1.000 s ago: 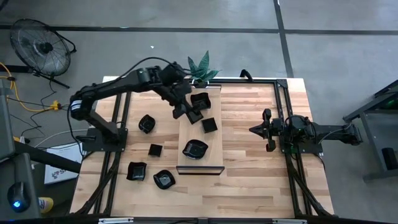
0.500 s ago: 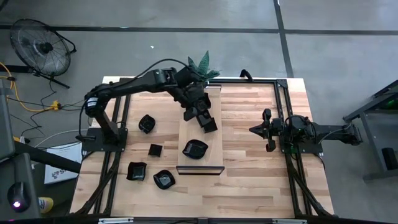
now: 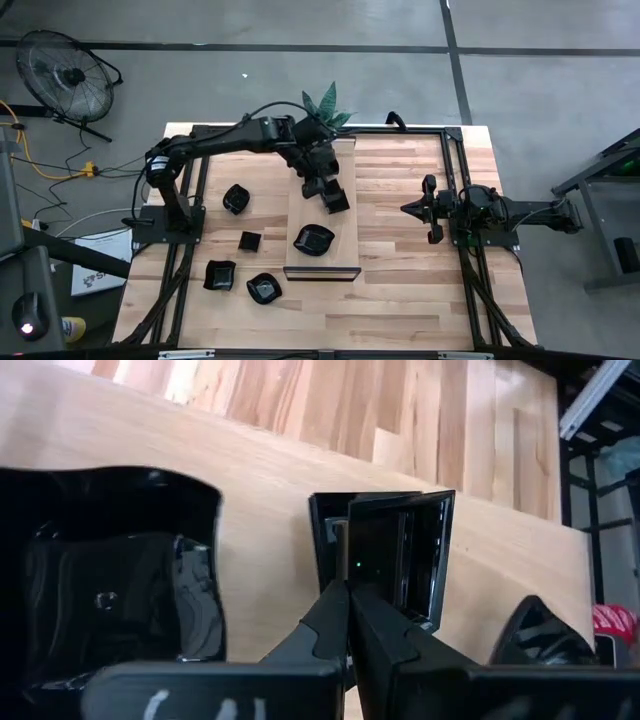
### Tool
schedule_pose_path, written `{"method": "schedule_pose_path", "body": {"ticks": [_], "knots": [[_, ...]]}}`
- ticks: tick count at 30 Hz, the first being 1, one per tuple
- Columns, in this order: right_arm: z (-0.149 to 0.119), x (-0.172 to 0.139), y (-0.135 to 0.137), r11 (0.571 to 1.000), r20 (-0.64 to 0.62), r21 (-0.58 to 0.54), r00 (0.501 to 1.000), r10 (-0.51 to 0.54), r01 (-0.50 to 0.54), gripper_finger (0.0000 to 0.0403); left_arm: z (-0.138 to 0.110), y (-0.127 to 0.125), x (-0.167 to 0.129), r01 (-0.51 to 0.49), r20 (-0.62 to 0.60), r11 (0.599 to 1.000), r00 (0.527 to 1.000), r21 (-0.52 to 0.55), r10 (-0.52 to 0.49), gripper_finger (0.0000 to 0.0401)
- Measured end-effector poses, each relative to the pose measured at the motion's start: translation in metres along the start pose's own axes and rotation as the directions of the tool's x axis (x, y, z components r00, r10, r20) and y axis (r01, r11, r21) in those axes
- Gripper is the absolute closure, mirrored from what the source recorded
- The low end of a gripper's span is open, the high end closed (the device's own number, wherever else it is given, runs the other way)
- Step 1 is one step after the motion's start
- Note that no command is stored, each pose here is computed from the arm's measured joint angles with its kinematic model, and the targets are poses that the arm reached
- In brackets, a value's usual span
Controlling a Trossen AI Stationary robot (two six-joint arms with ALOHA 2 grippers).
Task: Pick & Place Mini shaped plates
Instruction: Stack the black square plate on top of the black square plate on the shelf
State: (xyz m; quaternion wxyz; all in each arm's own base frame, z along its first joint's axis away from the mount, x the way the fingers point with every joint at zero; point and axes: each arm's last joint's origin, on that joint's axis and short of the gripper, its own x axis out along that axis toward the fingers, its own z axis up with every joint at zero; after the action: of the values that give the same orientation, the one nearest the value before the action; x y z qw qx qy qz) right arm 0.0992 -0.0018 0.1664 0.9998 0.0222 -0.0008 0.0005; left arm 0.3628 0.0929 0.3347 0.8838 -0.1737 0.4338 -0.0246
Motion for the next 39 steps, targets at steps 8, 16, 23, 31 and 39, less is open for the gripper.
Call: {"method": "schedule_pose_path", "body": {"ticks": [8, 16, 23, 31, 39], "knots": [[0.000, 0.000, 0.000, 1.000, 0.000, 0.000, 1.000, 0.000, 0.000, 0.0391, 0.004, 0.000, 0.000, 0.000, 0.041, 1.000, 0.999, 0.006, 0.000, 0.0401], [0.000, 0.000, 0.000, 1.000, 0.000, 0.000, 1.000, 0.000, 0.000, 0.0391, 0.005, -0.002, 0.008, -0.004, 0.037, 1.000, 0.999, 0.007, 0.004, 0.0401], [0.000, 0.000, 0.000, 1.000, 0.000, 0.000, 1.000, 0.000, 0.000, 0.0391, 0.010, -0.002, 0.008, -0.007, 0.000, 1.000, 1.000, -0.007, 0.007, 0.0401], [0.000, 0.000, 0.000, 1.000, 0.000, 0.000, 1.000, 0.003, -0.003, 0.0391, 0.015, -0.010, -0.002, -0.037, -0.011, 0.999, 0.999, -0.001, 0.037, 0.0401], [0.000, 0.000, 0.000, 1.000, 0.000, 0.000, 1.000, 0.003, -0.003, 0.0391, 0.013, -0.008, 0.019, -0.055, -0.062, 0.998, 0.997, -0.022, 0.053, 0.0401]]}}
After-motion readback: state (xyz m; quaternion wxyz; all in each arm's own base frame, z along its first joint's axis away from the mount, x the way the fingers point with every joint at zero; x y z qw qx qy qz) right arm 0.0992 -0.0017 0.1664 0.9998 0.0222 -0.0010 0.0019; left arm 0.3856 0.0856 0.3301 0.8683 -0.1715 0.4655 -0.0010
